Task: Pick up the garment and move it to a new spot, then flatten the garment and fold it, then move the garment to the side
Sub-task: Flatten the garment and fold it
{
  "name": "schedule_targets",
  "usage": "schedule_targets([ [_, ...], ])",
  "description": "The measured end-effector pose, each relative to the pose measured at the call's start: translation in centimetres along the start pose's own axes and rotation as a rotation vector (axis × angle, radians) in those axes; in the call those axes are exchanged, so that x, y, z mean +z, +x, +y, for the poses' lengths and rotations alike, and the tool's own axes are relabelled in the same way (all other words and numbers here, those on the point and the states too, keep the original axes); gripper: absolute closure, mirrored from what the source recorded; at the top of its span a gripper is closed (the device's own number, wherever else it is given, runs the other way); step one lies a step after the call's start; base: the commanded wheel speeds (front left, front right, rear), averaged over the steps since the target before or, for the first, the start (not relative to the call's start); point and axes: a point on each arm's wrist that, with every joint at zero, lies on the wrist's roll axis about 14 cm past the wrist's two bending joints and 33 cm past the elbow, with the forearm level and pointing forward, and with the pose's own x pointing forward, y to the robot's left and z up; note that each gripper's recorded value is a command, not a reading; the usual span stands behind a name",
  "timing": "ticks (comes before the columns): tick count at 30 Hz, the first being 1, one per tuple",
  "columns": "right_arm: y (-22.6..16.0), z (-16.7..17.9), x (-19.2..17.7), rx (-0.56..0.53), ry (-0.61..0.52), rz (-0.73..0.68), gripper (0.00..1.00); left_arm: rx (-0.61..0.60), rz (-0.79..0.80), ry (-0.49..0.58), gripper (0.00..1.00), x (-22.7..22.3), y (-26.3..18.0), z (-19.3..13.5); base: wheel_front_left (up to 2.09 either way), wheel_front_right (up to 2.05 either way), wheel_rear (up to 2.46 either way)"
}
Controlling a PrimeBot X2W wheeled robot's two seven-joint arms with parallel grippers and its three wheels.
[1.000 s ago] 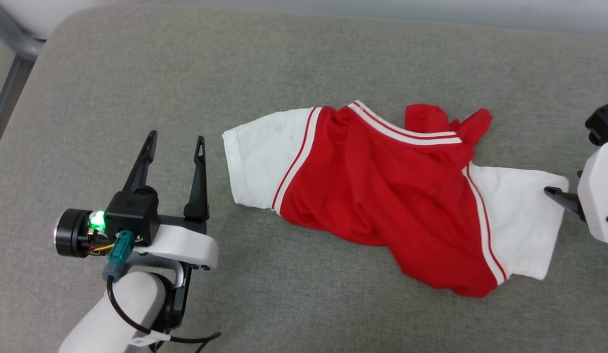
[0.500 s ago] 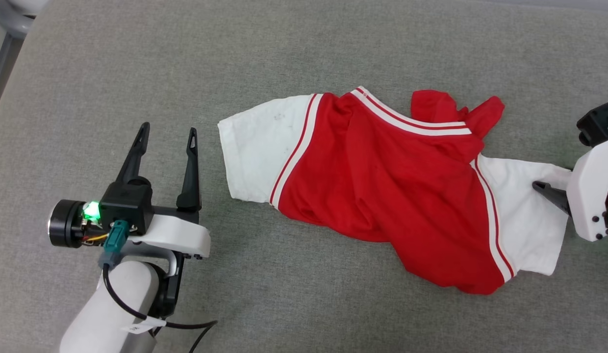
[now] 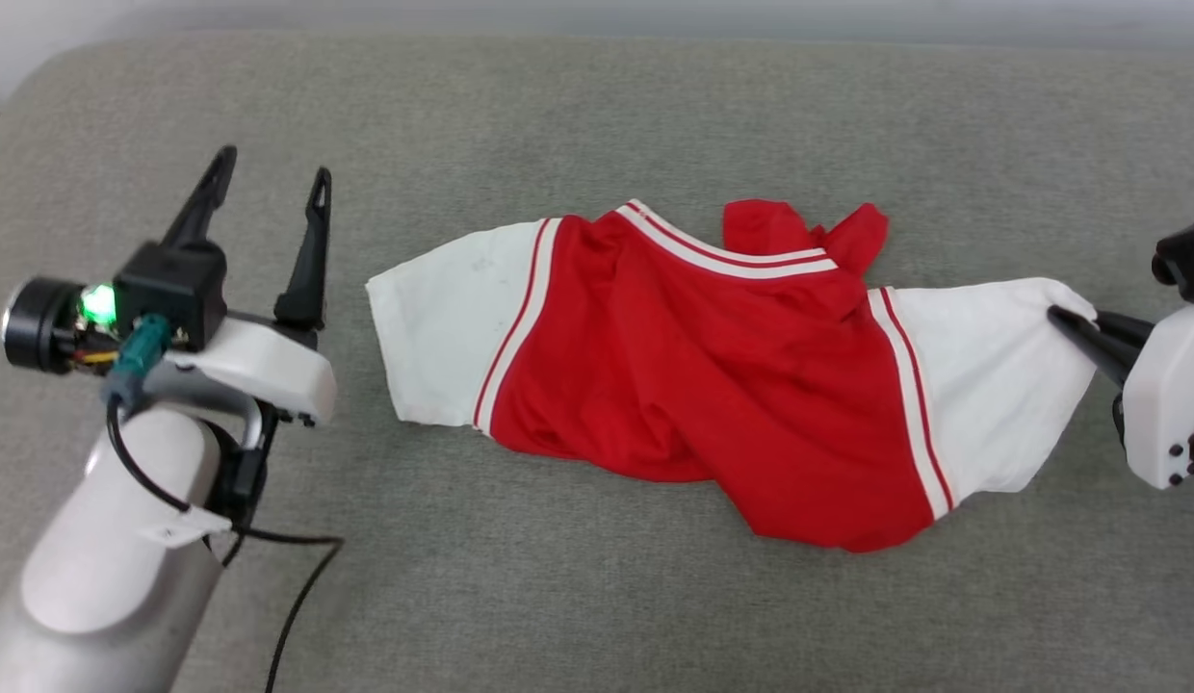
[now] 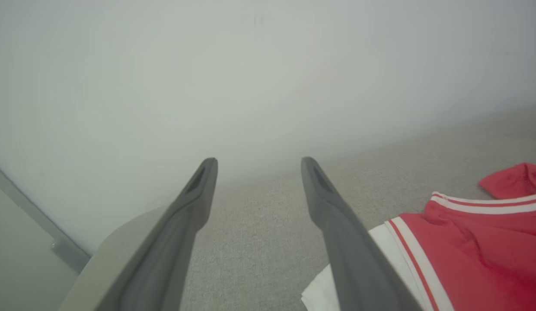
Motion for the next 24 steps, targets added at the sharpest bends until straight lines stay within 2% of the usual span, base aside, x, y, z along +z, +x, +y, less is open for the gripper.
schedule_targets([
  [8,-3.3,-0.8,-1.4,-0.048,0.028,-0.04,1.0,-0.196,0.08,0.082,0.0,1.3,3.8,-2.3,0.0,0.0,0.0],
  [14,-4.6,-1.3,-2.8,-0.081,0.064,-0.046,1.0,-0.303,0.229,0.122,0.0,0.0,5.7,-3.8,0.0,0.0,0.0],
  [24,-5.8,-1.9,-4.7,-0.125,0.106,-0.032,1.0,-0.367,0.721,0.119,0.0,-8.1,4.4,-4.0,0.0,0.0,0.0],
])
